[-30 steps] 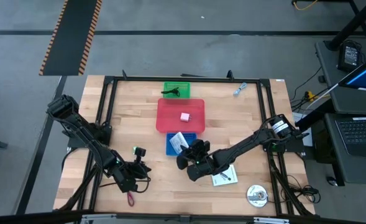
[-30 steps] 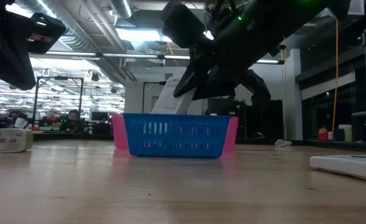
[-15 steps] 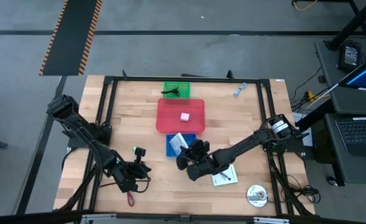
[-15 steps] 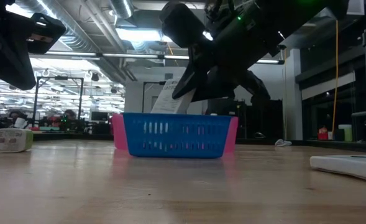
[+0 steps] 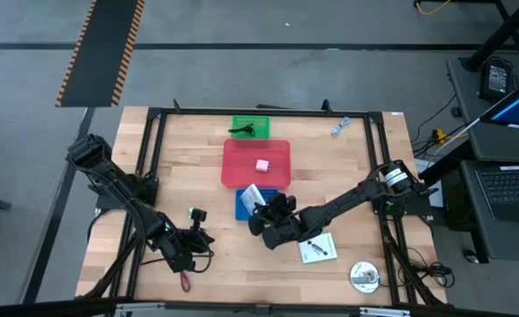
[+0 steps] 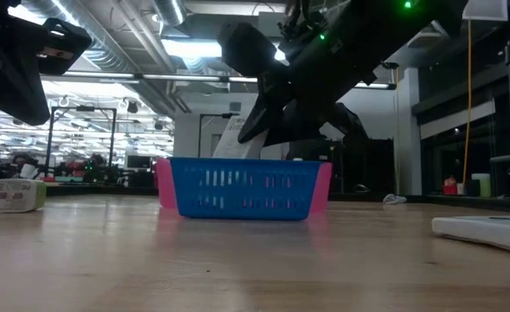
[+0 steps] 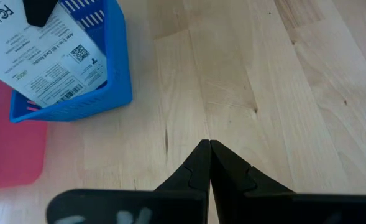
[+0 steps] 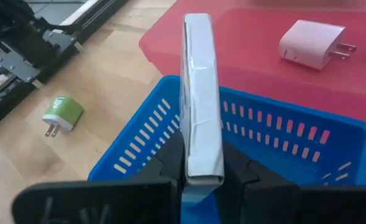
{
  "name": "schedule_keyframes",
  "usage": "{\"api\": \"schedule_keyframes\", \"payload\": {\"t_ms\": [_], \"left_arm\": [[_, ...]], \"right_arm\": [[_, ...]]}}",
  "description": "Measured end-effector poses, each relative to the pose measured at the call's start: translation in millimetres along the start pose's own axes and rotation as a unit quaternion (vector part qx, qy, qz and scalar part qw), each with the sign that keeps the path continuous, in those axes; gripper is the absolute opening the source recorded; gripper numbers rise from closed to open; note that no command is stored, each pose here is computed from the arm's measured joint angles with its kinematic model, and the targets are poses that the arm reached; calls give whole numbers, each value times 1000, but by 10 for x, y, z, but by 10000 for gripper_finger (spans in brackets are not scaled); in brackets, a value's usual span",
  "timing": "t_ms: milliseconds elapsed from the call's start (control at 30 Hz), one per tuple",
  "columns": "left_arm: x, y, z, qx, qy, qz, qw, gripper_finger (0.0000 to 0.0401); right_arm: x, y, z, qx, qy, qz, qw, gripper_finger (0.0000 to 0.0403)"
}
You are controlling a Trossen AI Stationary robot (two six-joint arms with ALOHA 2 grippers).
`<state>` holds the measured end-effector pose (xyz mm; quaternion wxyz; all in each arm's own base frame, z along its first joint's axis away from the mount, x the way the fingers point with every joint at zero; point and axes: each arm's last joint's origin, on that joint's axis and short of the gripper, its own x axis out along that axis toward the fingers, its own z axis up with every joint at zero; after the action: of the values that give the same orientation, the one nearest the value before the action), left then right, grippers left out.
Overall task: Pick and place items into bin
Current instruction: Put the left white card reader box into the blue bin
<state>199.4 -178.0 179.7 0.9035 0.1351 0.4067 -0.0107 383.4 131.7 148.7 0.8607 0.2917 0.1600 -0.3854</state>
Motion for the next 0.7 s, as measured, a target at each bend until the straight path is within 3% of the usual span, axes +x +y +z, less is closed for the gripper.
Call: {"api": "schedule_keyframes", "payload": {"t_ms": [267, 700], "left_arm": [[0, 0, 0, 0, 0, 0, 1000, 3], [0, -2, -1, 0, 1, -2, 1000, 3]], "right_arm": [[8, -1, 3, -6, 5, 1, 1000, 56], [35, -1, 25, 2, 7, 3, 1000, 139]]}}
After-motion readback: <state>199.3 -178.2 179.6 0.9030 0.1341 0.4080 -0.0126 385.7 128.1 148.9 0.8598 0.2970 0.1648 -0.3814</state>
